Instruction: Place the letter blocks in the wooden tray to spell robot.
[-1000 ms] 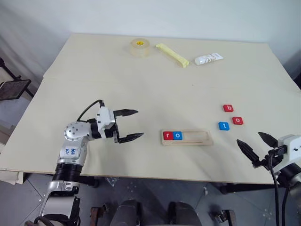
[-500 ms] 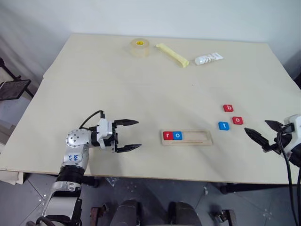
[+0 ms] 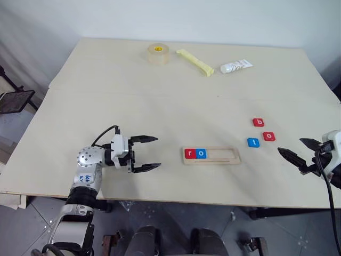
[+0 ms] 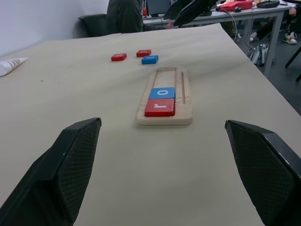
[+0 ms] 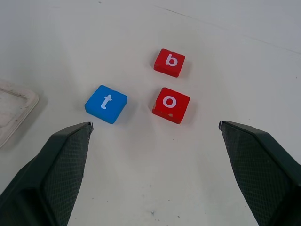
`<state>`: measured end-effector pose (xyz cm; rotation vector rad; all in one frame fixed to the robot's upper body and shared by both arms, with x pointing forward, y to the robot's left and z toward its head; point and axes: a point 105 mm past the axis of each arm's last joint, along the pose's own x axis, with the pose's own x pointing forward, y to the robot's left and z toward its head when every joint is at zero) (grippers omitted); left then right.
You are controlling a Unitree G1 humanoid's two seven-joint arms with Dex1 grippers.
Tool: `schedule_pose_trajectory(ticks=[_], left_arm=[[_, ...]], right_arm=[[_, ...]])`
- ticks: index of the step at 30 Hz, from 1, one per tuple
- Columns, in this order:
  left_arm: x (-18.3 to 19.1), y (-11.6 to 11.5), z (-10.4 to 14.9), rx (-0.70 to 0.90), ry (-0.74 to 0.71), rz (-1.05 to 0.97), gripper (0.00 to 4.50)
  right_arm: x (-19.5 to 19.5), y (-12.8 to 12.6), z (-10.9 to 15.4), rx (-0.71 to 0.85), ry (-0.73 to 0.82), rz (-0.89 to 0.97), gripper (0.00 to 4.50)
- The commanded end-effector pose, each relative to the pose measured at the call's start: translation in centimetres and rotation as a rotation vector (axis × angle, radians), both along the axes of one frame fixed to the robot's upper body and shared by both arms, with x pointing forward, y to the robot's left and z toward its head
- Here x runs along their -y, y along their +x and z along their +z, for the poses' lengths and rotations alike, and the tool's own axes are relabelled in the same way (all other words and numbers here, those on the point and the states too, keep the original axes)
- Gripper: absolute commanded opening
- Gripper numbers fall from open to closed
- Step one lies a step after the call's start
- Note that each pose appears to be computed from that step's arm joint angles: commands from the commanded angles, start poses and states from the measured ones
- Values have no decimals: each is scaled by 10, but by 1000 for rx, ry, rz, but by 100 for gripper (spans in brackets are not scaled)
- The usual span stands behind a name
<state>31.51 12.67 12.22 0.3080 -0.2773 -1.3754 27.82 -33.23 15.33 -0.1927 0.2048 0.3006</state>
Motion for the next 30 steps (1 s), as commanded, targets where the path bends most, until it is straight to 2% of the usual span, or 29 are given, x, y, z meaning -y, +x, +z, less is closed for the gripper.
schedule_pose_trajectory(ticks=[1, 6, 13, 17, 24, 30], left_arm=[[2, 2, 7, 32, -13, -8, 448], [5, 2, 9, 40, -18, -10, 448], [14, 0, 12, 58, -37, -29, 448], [16, -2, 12, 64, -41, -30, 448], [17, -10, 9, 66, -53, -15, 448], [17, -15, 7, 64, -57, 2, 448]], right_arm=[[1, 1, 14, 32, -24, 8, 450], [-10, 15, 26, 57, -2, 35, 450], [-25, 86, 30, -29, 26, -30, 450], [-25, 112, 26, -43, 13, -85, 450], [-33, 138, 8, -61, 8, -110, 450], [-32, 146, -8, -98, 24, -154, 450]])
